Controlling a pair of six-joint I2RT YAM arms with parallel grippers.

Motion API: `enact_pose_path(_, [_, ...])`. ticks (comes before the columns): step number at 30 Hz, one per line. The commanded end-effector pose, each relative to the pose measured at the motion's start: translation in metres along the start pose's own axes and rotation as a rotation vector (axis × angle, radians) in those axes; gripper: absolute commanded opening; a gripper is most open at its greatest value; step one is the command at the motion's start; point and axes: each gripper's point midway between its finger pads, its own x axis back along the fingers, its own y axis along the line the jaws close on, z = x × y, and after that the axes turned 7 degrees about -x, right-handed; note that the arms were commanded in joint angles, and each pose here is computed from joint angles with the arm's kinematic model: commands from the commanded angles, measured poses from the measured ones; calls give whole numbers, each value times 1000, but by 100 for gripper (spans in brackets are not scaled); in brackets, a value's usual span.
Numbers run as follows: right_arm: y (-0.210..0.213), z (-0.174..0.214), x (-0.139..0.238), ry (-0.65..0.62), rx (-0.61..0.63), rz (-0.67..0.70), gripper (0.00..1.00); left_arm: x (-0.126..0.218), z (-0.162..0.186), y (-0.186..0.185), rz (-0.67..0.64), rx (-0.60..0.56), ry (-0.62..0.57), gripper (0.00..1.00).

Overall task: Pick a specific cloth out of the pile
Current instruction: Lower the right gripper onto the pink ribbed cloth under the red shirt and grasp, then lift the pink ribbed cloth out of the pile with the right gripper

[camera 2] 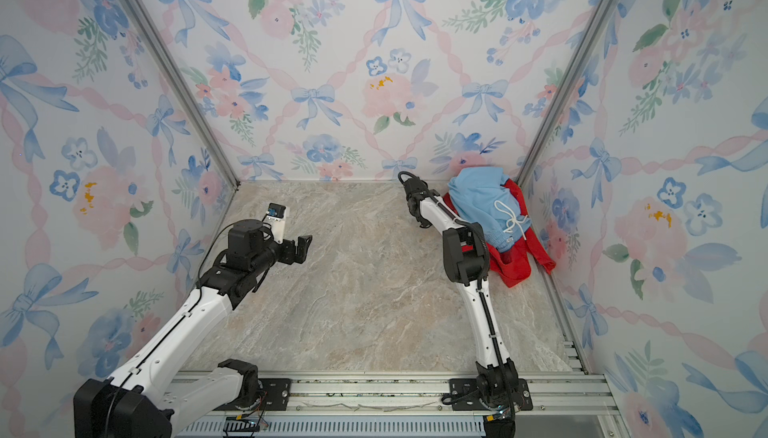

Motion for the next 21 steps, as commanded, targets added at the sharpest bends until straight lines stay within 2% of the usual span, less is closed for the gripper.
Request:
enact_pose_path(1, [23, 41, -35, 138, 93, -49, 31, -1, 3, 1, 13, 24, -5, 98])
enact_pose_path(5, [29, 37, -28, 112, 131, -18, 33, -1, 2, 3, 16, 40, -8, 98])
enact_pose_path(10, [36, 33, -26, 87, 149, 13, 20, 0, 1, 7, 14, 57, -16, 98])
enact_pose_path(21, [35, 31, -31, 93, 160, 23, 16, 1, 1, 5, 24, 61, -21, 98])
